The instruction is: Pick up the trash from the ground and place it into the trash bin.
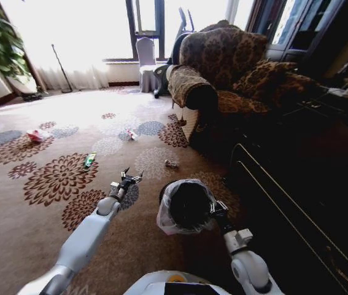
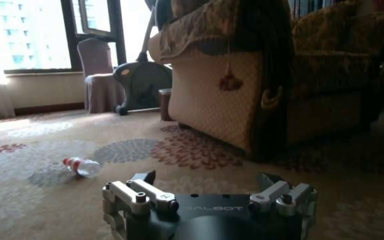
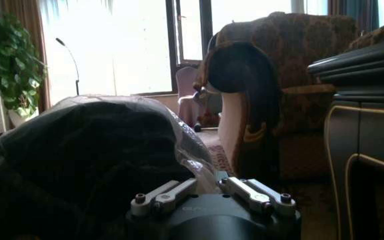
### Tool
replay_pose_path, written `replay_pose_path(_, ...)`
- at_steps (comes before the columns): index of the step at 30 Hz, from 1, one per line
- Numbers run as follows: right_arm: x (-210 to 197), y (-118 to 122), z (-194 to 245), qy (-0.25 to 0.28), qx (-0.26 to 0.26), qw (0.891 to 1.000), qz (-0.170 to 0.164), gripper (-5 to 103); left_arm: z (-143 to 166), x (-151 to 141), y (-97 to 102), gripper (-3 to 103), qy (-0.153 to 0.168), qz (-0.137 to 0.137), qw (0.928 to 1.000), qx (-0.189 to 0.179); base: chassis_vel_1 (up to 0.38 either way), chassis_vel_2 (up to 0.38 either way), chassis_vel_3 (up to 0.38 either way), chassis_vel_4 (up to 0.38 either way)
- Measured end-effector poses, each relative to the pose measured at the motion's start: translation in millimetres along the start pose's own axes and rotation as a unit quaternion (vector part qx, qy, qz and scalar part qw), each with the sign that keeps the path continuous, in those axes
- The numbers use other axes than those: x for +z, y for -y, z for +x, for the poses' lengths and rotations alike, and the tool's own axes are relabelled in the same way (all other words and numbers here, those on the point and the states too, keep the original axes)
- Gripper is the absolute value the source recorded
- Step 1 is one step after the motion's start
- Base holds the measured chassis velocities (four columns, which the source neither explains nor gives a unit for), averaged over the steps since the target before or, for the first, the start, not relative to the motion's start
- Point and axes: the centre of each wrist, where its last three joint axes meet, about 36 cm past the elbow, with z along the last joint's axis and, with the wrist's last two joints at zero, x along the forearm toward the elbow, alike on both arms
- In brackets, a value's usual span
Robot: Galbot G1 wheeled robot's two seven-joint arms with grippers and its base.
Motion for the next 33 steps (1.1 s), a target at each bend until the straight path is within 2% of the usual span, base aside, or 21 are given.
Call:
replay_pose_path(7,4.6,-3.1,-1.5,-0.007,-0.009,1.0,0.0,0,-11.9,16.3,-7.4,99,-0.024,-0.005,0.9997,-0.006,-0.128,-0.115,-0.115,-0.136)
replay_pose_path(17,11.4,-14.3,-7.9,-0.011,-0.019,1.0,-0.011,0,-24.3,42.7,2.4,100,-0.038,0.006,0.9992,-0.013,-0.086,-0.069,-0.066,-0.094)
replay_pose_path(25,14.6,-18.7,-7.2,-0.013,-0.023,1.0,-0.016,0,-22.7,48.6,3.9,100,-0.056,0.012,0.9975,-0.041,-0.076,0.102,0.105,-0.11)
replay_pose_path(28,14.7,-20.8,-6.1,-0.012,-0.023,0.999,-0.019,0,-23.9,52.1,-0.5,103,-0.075,-0.003,0.9958,-0.053,-0.204,0.184,0.182,-0.197)
replay_pose_path(33,16.4,-26.4,-1.7,-0.003,-0.024,1.0,-0.017,0,-30.4,54.3,-7.4,96,-0.089,-0.001,0.9947,-0.051,-0.194,0.233,0.199,-0.228)
